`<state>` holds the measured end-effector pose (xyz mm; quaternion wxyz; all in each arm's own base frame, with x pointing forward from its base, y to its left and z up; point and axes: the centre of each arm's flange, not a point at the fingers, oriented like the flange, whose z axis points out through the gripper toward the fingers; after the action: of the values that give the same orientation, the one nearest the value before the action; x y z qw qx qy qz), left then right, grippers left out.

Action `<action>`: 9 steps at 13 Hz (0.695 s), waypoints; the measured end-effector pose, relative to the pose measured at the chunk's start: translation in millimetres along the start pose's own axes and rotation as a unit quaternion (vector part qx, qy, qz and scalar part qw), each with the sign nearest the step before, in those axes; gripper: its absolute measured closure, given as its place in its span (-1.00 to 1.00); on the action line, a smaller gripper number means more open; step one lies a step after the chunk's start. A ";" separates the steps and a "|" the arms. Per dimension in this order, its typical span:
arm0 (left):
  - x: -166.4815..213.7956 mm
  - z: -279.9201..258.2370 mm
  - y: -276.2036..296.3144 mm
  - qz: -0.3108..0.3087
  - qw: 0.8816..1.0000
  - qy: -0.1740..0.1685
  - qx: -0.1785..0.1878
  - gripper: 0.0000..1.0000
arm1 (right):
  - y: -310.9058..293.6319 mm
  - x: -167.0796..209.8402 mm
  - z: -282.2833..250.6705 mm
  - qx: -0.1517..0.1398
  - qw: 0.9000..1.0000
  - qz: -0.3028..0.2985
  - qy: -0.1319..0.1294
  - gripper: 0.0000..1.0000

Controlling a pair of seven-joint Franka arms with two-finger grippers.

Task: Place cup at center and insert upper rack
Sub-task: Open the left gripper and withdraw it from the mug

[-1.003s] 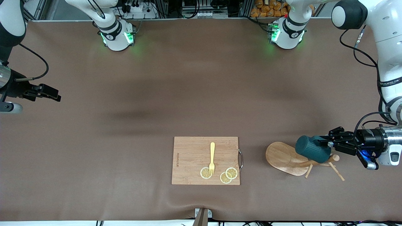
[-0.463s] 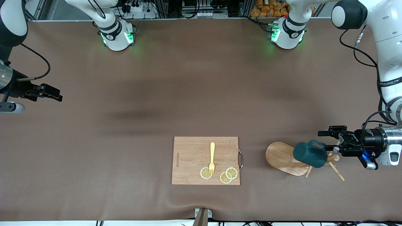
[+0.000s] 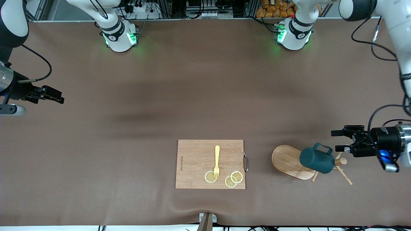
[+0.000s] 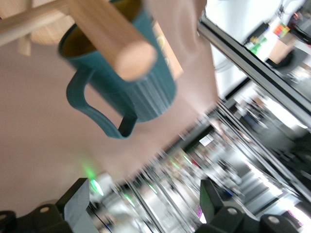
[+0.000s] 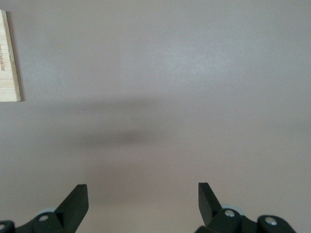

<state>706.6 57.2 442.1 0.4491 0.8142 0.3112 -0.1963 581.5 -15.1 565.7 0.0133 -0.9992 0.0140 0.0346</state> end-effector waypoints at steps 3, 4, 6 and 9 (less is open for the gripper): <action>-67.4 -6.0 48.9 0.068 0.988 0.097 0.104 -1.00 | -1.2 0.0 0.2 0.000 1.000 -0.001 0.000 -1.00; -85.1 -5.7 58.8 0.089 0.978 0.126 0.144 -1.00 | -1.3 0.1 0.1 0.000 1.000 -0.001 0.000 -1.00; -118.6 -1.0 75.1 0.129 0.948 0.176 0.232 -1.00 | -1.4 0.2 -0.1 0.000 1.000 -0.001 0.001 -1.00; -158.1 8.6 91.3 0.172 0.903 0.225 0.324 -1.00 | -0.7 0.4 -0.3 0.000 1.000 0.003 0.002 -1.00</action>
<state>653.3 -39.2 588.0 0.1059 0.9782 0.1780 -0.0178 581.9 -14.4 566.0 0.0131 -0.9992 0.0168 0.0329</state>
